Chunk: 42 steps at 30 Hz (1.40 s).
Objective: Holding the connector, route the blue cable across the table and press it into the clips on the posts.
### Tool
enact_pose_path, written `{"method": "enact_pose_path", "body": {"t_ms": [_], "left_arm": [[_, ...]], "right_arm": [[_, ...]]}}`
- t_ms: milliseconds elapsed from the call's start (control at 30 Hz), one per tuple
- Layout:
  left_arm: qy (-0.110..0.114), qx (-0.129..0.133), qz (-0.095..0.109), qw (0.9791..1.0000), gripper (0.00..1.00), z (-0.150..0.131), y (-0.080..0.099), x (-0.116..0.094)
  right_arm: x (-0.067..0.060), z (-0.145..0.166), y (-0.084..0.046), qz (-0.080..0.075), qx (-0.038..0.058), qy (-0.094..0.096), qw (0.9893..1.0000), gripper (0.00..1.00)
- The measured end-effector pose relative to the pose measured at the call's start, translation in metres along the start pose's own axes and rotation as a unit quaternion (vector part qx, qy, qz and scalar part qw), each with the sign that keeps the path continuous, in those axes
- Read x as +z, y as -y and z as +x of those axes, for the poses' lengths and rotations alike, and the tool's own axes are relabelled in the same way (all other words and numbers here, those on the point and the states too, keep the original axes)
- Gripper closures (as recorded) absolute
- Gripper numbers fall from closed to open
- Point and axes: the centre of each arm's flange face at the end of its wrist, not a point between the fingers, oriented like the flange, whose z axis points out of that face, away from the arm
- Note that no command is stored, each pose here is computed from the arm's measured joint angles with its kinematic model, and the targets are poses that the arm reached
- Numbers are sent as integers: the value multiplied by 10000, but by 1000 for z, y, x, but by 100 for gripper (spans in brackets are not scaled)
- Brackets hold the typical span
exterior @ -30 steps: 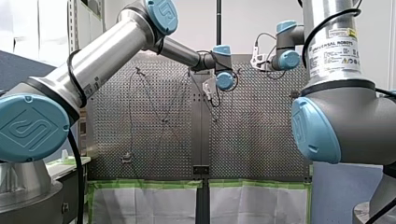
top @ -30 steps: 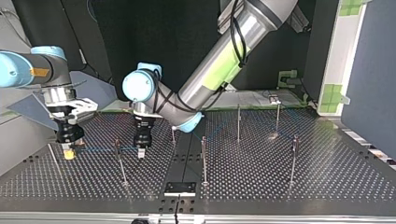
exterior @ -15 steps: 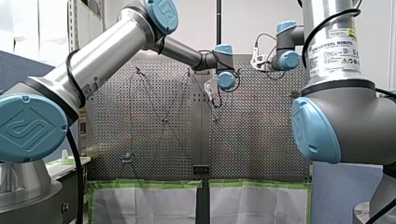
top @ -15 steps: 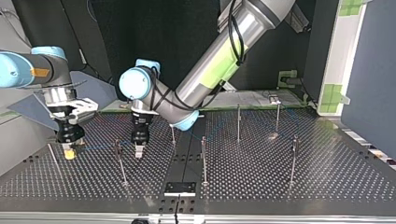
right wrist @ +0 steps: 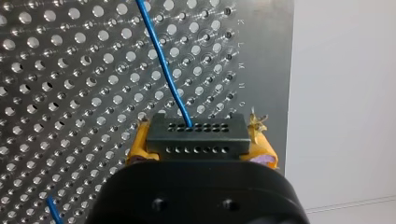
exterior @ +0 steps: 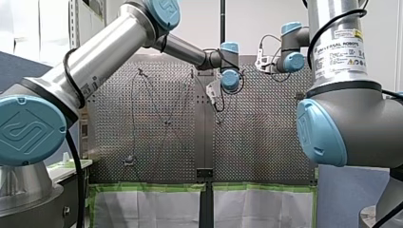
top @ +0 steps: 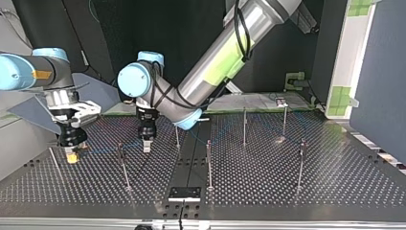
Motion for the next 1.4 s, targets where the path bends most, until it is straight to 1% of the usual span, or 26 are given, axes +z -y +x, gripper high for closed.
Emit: {"method": "enact_pose_path", "body": {"t_ms": [100, 200, 267, 367, 467, 633, 833, 933, 1133, 1333, 1400], "left_arm": [[-10, 21, 111, 9999, 0, -7, 5, -11], [27, -11, 275, 9996, 0, -14, 12, -21], [76, -50, 384, 9992, 0, -20, 18, -29], [171, -128, 485, 9986, 0, -29, 25, -41], [298, -214, 524, 9980, 0, -40, 26, -50], [469, -313, 504, 9971, 0, -58, 21, -59], [713, -438, 515, 9952, 0, -80, 14, -70], [835, -493, 549, 9938, 0, -91, 12, -76], [1068, -665, 609, 9902, 0, -112, 6, -92], [1307, -916, 667, 9849, 0, -132, -1, -107], [1396, -995, 693, 9828, 0, -139, -3, -112]], "right_arm": [[0, 0, 0, -1, 3, 6, 10000, 100], [0, -1, 0, -2, 6, 16, 10000, 100], [0, -1, 0, -3, 7, 19, 10000, 100], [0, -1, 0, -2, 9, 25, 10000, 100], [-1, -2, 0, -3, 15, 32, 10000, 100], [0, -2, 2, 10, 20, 36, 10000, 100], [0, -3, 5, 33, 22, 39, 10000, 100], [0, -3, 6, 47, 25, 41, 10000, 100], [0, -3, 9, 66, 18, 43, 10000, 100], [0, -3, 11, 84, 9, 44, 10000, 100], [0, -3, 12, 87, 6, 44, 10000, 100]]}}
